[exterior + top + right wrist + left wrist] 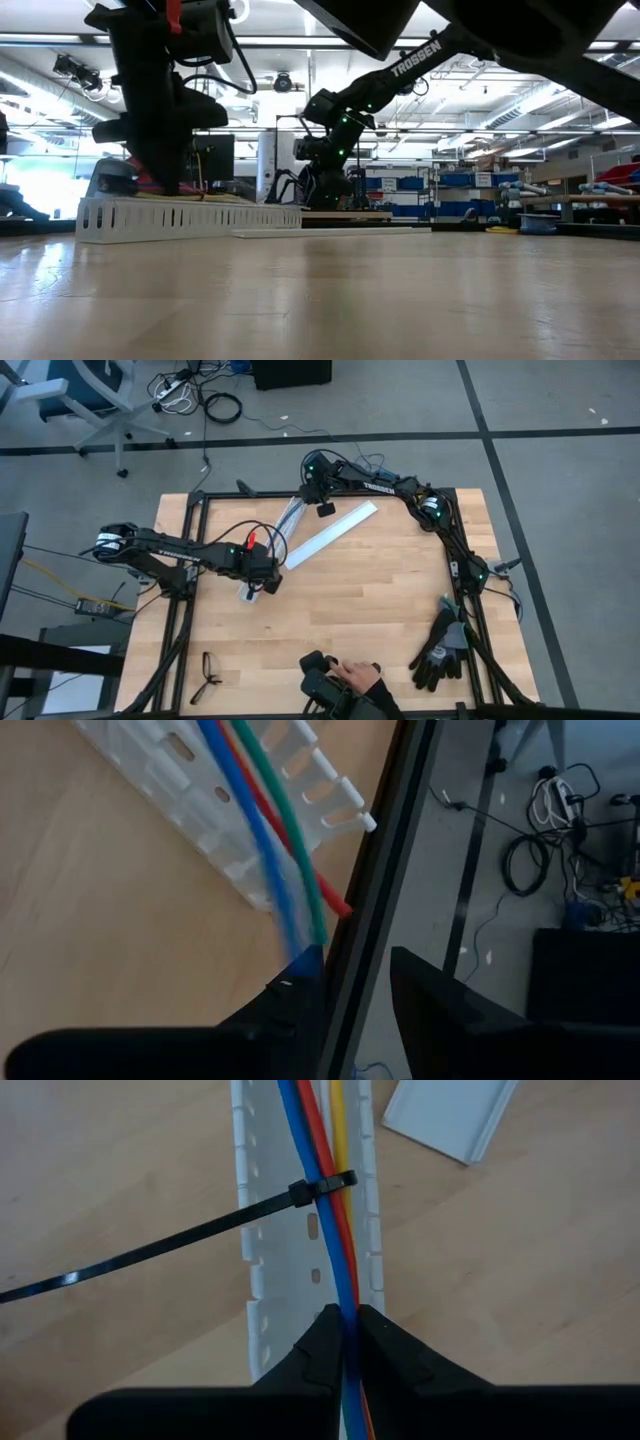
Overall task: Ziptie cables
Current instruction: Put the ziptied cable wires into the white cable duct
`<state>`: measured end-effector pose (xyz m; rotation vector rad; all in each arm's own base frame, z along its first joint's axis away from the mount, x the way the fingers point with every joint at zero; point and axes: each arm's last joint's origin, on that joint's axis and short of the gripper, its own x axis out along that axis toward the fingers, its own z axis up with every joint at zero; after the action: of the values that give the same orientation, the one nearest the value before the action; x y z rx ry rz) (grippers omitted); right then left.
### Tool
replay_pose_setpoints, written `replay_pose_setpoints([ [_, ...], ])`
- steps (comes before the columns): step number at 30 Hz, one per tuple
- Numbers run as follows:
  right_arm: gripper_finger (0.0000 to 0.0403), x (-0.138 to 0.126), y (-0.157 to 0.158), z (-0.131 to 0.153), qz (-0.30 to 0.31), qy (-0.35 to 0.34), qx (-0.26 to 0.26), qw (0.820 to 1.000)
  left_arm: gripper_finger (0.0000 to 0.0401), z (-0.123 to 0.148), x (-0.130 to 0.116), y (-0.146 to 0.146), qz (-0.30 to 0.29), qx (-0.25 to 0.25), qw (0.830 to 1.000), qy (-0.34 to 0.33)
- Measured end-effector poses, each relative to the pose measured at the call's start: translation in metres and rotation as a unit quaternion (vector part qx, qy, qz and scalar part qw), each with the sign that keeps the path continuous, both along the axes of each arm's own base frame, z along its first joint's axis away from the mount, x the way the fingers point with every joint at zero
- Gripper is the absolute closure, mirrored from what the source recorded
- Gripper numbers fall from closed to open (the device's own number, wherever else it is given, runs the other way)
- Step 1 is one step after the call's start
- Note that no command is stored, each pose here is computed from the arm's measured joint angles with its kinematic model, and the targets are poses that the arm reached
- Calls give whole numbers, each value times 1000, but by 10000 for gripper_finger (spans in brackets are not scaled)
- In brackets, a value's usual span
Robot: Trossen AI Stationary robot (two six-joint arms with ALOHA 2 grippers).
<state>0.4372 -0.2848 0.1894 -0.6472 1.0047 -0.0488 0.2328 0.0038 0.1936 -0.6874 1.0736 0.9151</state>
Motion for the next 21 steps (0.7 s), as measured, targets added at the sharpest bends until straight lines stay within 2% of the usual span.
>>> replay_pose_setpoints([
  [6,300,0,0,0,0,0,1,1000,352,-2,-2,-1,-12,-9,1000,10],
  [15,299,0,0,0,-5,-3,4,1000,290,-13,-10,-1,-14,-23,999,35],
  [21,300,0,0,3,-29,-15,20,999,279,-9,-6,-1,-31,-20,999,30],
])
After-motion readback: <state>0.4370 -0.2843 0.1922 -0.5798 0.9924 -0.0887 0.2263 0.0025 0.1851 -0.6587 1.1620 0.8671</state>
